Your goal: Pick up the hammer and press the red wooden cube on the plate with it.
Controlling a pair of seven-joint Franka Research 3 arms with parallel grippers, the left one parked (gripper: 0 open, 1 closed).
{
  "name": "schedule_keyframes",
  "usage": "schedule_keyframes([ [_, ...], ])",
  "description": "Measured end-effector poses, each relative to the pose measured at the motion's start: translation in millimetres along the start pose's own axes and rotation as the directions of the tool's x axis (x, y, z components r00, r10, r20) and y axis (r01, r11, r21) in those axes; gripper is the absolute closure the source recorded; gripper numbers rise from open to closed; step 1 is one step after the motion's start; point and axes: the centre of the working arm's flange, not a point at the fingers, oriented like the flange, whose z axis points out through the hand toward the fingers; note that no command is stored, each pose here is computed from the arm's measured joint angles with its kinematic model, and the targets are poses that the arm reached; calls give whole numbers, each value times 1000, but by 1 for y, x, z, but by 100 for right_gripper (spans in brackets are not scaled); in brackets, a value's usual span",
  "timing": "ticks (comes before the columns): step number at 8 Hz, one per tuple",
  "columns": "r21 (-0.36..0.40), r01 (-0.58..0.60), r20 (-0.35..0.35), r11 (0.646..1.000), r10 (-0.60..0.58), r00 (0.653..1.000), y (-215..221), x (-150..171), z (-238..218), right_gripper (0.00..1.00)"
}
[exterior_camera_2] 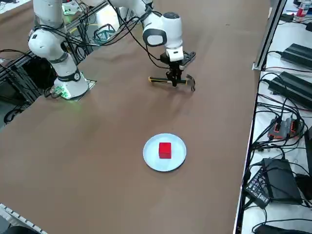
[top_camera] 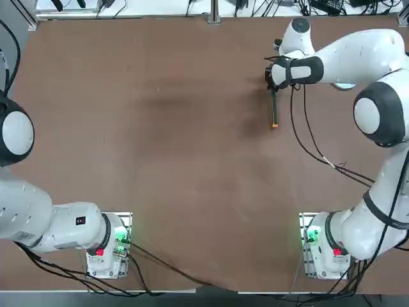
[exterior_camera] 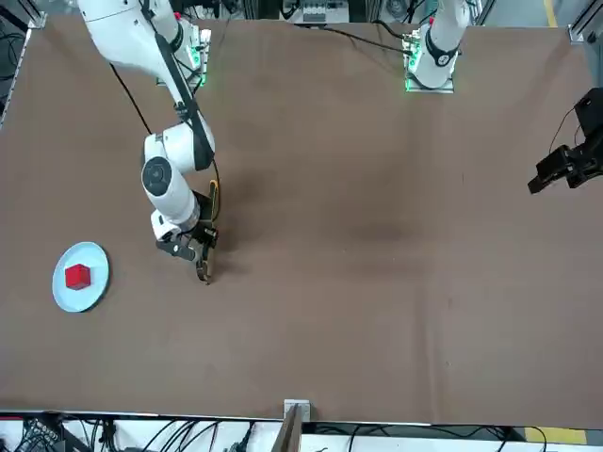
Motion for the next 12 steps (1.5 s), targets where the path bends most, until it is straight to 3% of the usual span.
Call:
schedule_keyframes([
  [1,0,0,-1,1000,0,1000,0,0,0,62],
  [2,4,3,-5,1000,-3,1000,-1,0,-1,75],
  [4,6,-3,-12,1000,3,1000,0,3,-4,78],
  [6,-7,-55,-41,998,54,998,26,29,-33,78],
  [8,-53,-132,-56,990,129,990,92,75,-98,78],
  [10,-97,-131,-70,987,124,990,177,113,-157,78],
  [12,-141,-106,-80,984,95,992,264,134,-180,78],
])
